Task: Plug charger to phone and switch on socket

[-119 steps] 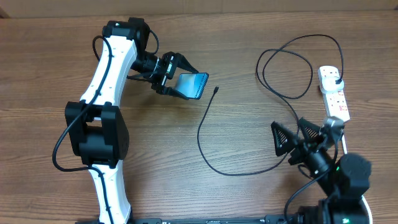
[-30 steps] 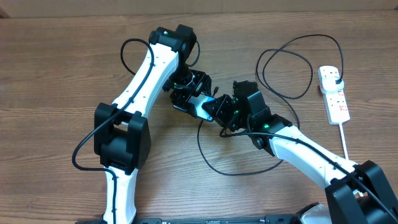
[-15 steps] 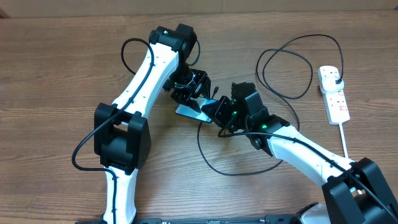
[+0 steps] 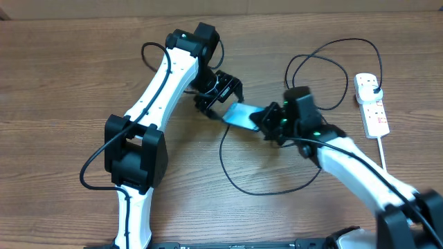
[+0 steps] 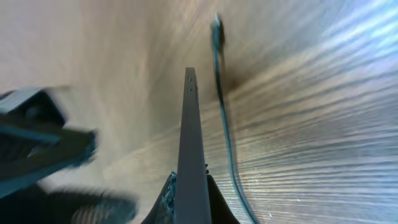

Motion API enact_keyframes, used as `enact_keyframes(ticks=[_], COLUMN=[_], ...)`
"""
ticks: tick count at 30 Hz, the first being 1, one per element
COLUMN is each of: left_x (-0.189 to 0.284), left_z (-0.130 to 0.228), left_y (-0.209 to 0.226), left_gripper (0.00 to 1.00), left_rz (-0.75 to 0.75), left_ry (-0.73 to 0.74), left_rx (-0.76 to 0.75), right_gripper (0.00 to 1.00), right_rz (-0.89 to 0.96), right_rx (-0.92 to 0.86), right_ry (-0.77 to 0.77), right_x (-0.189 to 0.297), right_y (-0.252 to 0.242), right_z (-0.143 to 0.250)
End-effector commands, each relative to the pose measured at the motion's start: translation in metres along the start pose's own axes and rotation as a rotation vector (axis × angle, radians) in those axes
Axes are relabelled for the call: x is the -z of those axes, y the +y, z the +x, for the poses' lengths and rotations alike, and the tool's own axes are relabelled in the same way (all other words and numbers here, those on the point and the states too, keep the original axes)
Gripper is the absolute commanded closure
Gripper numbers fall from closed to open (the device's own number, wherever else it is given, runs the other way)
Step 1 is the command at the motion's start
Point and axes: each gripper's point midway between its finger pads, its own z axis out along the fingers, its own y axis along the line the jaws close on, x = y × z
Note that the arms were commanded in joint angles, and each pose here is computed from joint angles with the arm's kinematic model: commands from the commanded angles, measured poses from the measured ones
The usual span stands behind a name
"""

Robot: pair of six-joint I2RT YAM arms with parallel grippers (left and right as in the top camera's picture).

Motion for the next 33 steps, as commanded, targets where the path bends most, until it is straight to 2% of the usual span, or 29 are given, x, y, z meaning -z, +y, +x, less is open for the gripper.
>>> enact_keyframes(ticks=[1,4,8,10,15,21,25,33], left_x=[0.010,0.022,0.053,0.070,0.097,0.104,0.111,0.117], left_z=[0.025,0.035,0.049,0.051,0.046,0.053,0.057,0.045], left_y=[-0.032,-0.053,-0.084,-0.096,-0.117,-0.137,-0.148,-0.168], left_gripper=[0.24,0.27,0.41,0.45,0.45,0.44,0.45,0.48], left_rz=[0.177,0.320,0.562,0.661,0.758,0.788,0.819,0.848], left_ry=[0.121,0.188,0.287,0.316,0.343,0.344,0.332,0.237], left_rx=[-0.370,-0.474,-0.613,-0.671,-0.650,-0.650,-0.676,-0.594], right_gripper=[0.96,0.96,0.96,0.96,0.96,0.96,0.96,0.96], right_rz=[-0.151,-0.197,-0.250,-0.263,-0.311,-0.439,-0.533,-0.679], right_rx=[0.097,0.098,0.095,0.078,-0.099,-0.300,-0.336,-0.422], right_ry=[-0.125,-0.217,-0.400,-0.497,-0.667,-0.666,-0.630,-0.520], right_x=[0.057,0.092,0.146,0.169,0.201,0.190,0.170,0.116], right_y=[0.046,0.056,0.067,0.069,0.068,0.084,0.106,0.139], right_z=[-0.023,-0.036,-0.055,-0.063,-0.084,-0.104,-0.111,-0.110])
